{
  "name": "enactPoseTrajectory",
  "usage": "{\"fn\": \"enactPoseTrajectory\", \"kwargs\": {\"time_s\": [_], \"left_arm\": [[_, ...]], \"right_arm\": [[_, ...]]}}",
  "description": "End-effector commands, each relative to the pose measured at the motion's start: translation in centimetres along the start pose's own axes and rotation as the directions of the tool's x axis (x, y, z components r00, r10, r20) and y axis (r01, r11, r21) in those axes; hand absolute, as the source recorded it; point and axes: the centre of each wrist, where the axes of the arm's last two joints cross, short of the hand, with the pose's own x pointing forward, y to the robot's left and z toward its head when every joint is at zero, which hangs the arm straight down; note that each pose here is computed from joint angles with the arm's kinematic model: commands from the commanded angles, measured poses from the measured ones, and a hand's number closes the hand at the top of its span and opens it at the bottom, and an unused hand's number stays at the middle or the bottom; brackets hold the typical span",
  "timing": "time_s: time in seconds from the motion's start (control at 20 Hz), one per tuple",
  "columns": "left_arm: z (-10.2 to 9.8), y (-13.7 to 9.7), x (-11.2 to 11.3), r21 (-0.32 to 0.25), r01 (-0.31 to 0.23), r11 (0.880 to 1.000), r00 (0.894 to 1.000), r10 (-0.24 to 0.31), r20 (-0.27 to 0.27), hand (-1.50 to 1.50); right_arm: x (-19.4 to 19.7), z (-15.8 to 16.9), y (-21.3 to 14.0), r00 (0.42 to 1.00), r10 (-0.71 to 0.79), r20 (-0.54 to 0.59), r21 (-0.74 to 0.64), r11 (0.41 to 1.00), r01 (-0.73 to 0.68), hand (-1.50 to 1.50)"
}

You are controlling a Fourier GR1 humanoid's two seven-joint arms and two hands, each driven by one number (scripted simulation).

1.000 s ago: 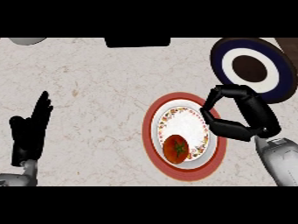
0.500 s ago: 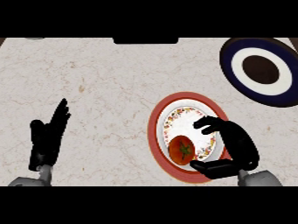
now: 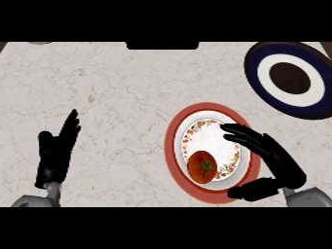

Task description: Pick the tomato from the plate and place it in the plate

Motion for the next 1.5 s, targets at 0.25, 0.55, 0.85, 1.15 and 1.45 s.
{"fn": "enactPoseTrajectory", "kwargs": {"time_s": [0.25, 0.55, 0.85, 1.15, 1.45], "left_arm": [[-1.0, 0.1, 0.8, 0.0, -0.007, 1.0, 1.0, 0.007, -0.005, 0.0], [1.6, -0.5, -1.4, -0.01, -0.004, 1.0, 1.0, 0.004, 0.014, 0.0], [0.2, -0.8, 0.3, -0.002, 0.008, 1.0, 1.0, -0.008, 0.009, 0.0], [0.1, 0.9, 2.2, -0.007, 0.015, 1.0, 1.0, -0.016, -0.002, 0.0], [0.7, 0.7, -1.8, -0.007, -0.003, 1.0, 1.0, 0.003, -0.018, 0.0]], "right_arm": [[4.9, -2.5, -3.9, 0.949, 0.28, -0.143, 0.313, 0.923, -0.225, -1.5], [6.0, -4.6, -1.0, 0.923, 0.33, -0.2, 0.453, 0.866, -0.212, -1.5], [4.6, -5.7, 0.2, 0.913, 0.331, -0.237, 0.487, 0.854, -0.183, -1.5], [3.3, -4.7, 0.5, 0.909, 0.347, -0.232, 0.515, 0.837, -0.188, -1.5], [4.1, -7.1, 3.4, 0.912, 0.348, -0.217, 0.535, 0.824, -0.187, -1.5]]}}
